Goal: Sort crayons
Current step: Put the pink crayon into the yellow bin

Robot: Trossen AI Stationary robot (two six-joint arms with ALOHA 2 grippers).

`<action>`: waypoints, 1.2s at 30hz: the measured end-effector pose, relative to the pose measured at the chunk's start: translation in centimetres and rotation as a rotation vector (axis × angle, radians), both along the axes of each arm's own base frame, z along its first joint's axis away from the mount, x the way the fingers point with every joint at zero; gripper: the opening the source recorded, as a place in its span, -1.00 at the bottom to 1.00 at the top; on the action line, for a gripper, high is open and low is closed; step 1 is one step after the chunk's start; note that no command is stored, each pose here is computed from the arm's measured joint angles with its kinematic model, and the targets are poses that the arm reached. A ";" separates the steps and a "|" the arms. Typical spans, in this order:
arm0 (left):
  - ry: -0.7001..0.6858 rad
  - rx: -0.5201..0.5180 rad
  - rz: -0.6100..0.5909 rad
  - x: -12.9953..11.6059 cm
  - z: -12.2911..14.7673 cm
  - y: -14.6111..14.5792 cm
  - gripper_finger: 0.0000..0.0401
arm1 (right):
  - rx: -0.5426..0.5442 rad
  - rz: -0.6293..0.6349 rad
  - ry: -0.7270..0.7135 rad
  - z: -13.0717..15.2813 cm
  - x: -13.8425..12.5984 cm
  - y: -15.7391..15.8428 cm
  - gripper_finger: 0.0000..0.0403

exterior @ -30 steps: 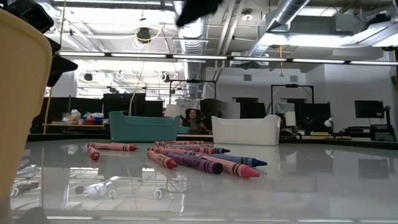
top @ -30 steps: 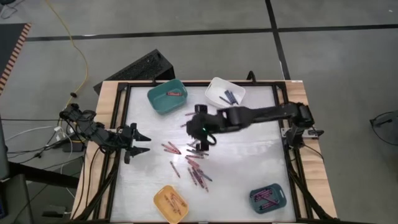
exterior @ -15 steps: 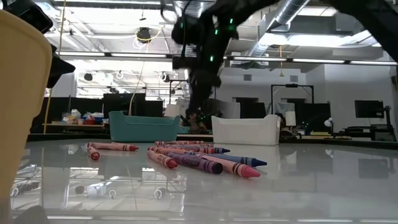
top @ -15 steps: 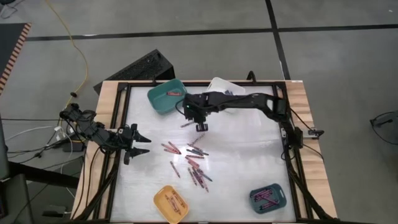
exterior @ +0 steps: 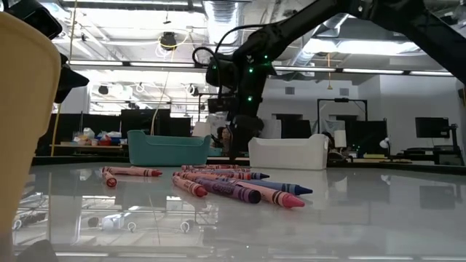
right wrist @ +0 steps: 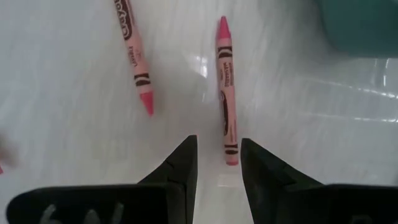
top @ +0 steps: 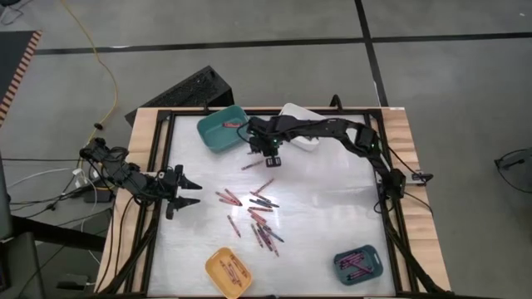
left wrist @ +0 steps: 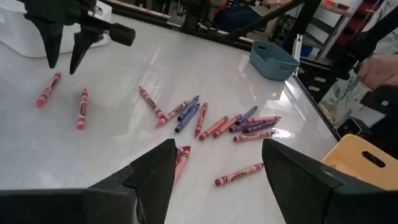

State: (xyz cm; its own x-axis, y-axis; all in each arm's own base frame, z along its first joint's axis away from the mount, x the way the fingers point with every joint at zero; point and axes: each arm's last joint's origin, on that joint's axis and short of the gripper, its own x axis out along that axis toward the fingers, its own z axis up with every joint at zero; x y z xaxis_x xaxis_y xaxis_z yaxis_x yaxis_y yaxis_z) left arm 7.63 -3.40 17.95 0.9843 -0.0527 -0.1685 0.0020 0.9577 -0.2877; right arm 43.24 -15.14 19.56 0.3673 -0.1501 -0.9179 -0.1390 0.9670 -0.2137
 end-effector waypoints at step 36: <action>0.001 -0.016 -0.003 0.0 0.0 0.0 0.14 | -0.034 -0.083 0.062 0.7 1.4 2.9 -0.98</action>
